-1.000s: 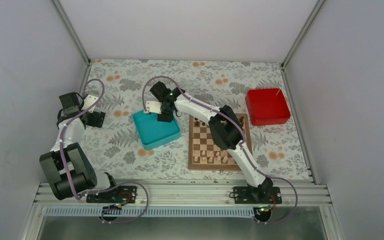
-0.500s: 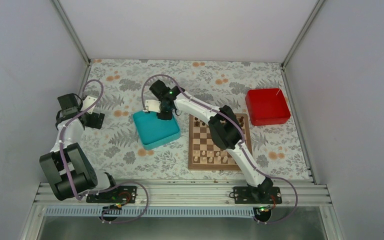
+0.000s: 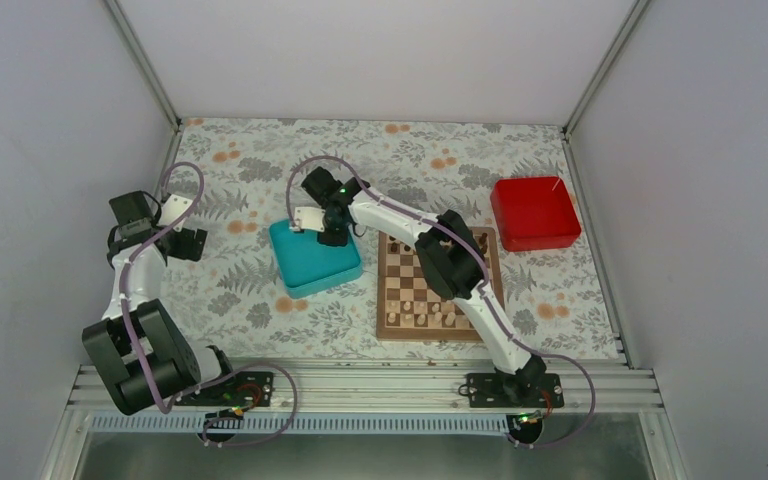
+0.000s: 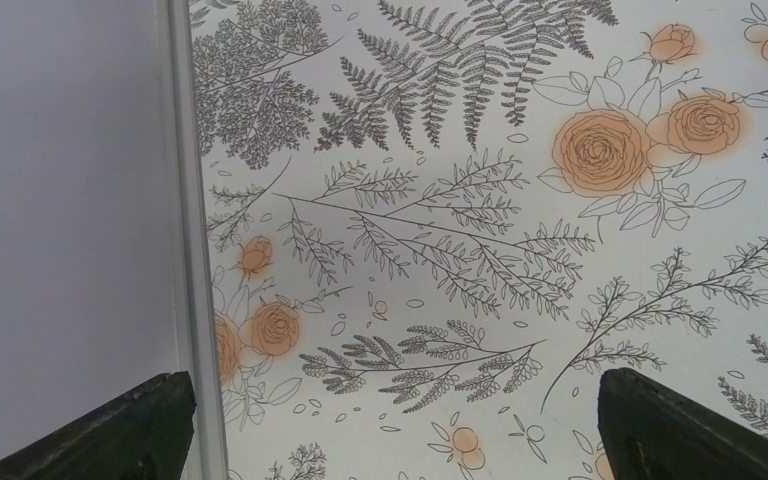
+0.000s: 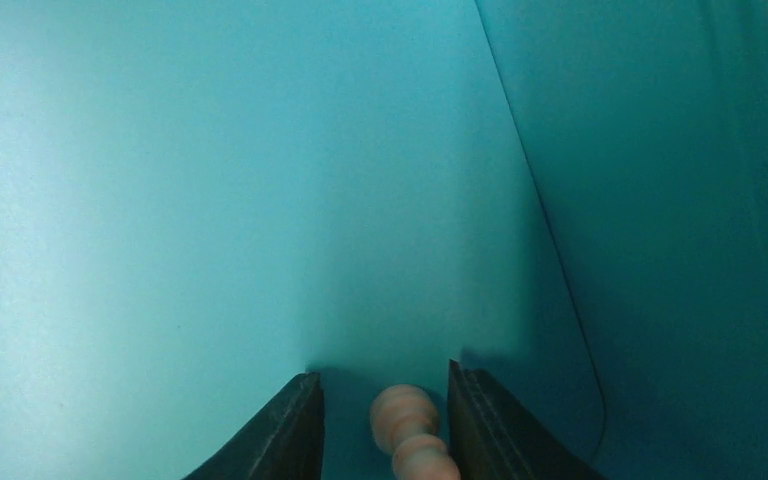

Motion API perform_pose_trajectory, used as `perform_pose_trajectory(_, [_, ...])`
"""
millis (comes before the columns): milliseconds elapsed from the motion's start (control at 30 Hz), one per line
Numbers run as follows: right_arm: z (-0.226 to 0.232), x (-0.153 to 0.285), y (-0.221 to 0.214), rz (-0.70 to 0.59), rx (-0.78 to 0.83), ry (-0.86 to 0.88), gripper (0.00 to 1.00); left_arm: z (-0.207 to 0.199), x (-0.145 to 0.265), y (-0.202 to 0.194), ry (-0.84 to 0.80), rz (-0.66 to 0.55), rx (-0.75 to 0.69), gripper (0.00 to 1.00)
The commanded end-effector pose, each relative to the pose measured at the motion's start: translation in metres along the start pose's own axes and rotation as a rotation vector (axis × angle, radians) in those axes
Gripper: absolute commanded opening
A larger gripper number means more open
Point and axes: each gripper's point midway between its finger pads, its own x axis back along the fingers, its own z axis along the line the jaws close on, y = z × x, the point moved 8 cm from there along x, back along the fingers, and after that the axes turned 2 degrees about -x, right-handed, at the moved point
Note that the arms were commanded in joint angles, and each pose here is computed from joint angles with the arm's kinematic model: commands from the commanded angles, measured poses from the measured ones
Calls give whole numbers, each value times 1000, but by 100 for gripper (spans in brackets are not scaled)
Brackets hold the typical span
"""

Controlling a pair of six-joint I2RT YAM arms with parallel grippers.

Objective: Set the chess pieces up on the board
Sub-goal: Pick up the chess piece from the storage box, then place the chess piece on the chessboard.

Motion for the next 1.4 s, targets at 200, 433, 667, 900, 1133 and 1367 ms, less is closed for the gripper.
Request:
perform_pose_trajectory(200, [-5,17,-1,2,-19,-17,17,1,7,1,-22,-18,-3,100])
perform_pose_trajectory(433, [-6,35,1,-21,-26,-20,11,1,7,2,-25,-21,0,100])
perform_pose_trajectory(667, [-1,109,-4,-84,-44,29,10,3,12,7,-27,-34,7,100])
perform_pose_trajectory(900, [10,182,-87,-97,-144,45,9,4,14,13,-44,-59,38,100])
perform_pose_trajectory(1133, [54,219,-201,-86,-248,8,11,0,14,15,-83,-83,83,100])
perform_pose_trajectory(1367, [99,209,-277,-51,-341,0,10,-2,10,20,-137,-111,145,100])
